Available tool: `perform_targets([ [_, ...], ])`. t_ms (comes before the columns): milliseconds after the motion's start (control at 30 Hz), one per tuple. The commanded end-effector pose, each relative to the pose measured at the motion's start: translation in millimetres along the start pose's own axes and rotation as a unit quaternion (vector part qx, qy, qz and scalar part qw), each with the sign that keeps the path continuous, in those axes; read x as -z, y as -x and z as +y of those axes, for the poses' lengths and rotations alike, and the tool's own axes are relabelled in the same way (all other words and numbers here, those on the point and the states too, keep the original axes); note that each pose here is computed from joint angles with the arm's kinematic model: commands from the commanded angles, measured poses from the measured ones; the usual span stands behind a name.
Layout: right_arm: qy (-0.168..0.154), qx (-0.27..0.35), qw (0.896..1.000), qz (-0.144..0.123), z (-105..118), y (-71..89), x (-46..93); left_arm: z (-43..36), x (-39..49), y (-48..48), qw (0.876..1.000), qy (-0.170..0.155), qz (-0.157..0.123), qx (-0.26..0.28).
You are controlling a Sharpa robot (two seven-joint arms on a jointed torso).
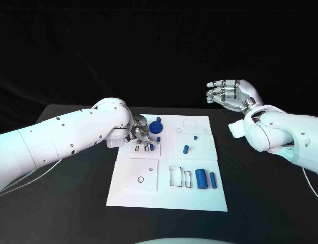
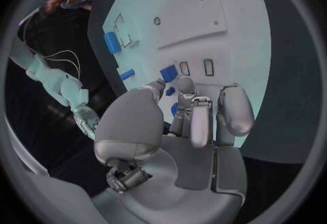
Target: Assemble the parts on the task board
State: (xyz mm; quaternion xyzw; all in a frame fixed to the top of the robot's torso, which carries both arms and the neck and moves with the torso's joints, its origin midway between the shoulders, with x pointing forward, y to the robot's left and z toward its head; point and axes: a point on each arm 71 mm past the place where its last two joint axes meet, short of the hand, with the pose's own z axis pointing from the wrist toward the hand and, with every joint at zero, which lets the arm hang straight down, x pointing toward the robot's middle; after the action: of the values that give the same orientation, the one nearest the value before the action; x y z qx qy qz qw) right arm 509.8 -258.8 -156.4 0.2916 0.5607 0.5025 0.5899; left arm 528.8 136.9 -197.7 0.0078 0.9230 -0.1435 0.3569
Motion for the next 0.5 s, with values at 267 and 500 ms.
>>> perform_targets([
  [267, 0.003, -0.003, 1.000, 0.016, -1.2, -3.7, 0.3, -4.0, -0.7, -3.0, 1.000, -0.007, 0.015, -0.001],
  [500, 0.002, -0.005, 1.000, 0.020, -2.5, -5.6, 0.6, -3.8, -1.0, -3.2, 1.000, -0.006, 0.015, -0.001],
])
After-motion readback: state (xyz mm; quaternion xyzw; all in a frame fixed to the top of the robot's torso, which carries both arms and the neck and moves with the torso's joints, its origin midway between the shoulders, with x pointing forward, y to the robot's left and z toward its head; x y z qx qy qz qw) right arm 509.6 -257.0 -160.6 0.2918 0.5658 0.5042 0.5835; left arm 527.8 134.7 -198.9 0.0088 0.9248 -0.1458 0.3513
